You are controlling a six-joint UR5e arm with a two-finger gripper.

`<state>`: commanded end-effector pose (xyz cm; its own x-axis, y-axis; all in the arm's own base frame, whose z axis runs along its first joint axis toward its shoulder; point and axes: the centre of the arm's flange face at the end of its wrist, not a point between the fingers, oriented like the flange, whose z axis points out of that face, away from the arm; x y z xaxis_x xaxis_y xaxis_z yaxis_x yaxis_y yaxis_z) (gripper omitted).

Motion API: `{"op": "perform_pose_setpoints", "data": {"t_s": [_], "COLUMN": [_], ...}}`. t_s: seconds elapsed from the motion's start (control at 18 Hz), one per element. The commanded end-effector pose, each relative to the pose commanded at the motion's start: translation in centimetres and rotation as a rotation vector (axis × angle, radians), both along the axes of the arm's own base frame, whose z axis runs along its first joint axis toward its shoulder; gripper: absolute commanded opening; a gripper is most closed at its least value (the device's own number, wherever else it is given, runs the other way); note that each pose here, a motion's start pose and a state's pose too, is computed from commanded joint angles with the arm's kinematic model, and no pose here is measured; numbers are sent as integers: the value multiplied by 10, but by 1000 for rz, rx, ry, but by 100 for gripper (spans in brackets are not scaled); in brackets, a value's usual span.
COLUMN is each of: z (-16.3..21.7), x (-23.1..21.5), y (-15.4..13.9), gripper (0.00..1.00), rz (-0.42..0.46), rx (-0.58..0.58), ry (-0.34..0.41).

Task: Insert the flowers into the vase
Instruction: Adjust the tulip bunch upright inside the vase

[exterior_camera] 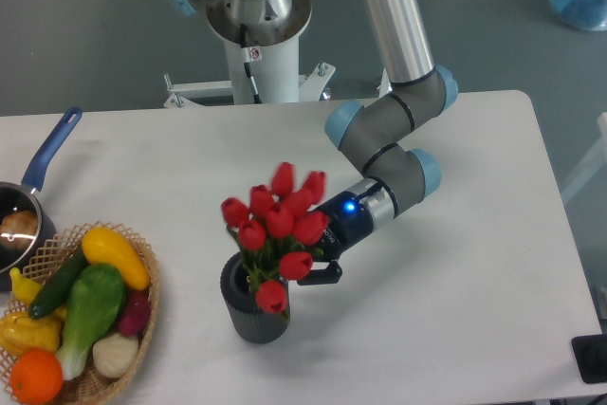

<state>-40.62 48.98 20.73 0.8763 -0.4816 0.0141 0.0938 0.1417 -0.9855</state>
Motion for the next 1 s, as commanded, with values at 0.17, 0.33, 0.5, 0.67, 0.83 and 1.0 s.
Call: {"op": "perform_pose_setpoints", "data": {"t_s": [0.17,0.33,0.5,0.67,0.83,1.0], "z": [-1,1,-1,5,11,11], "x": [2,1,1,2,1,0], "y": [-1,-2,-2,-2,-3,-4], "gripper": [31,31,32,34,34,35], "rz": [0,1,1,-1,1,4], "rx": [-4,-5,-41,-57,-61,-79], "ry": [-1,0,21,33,48,61]}}
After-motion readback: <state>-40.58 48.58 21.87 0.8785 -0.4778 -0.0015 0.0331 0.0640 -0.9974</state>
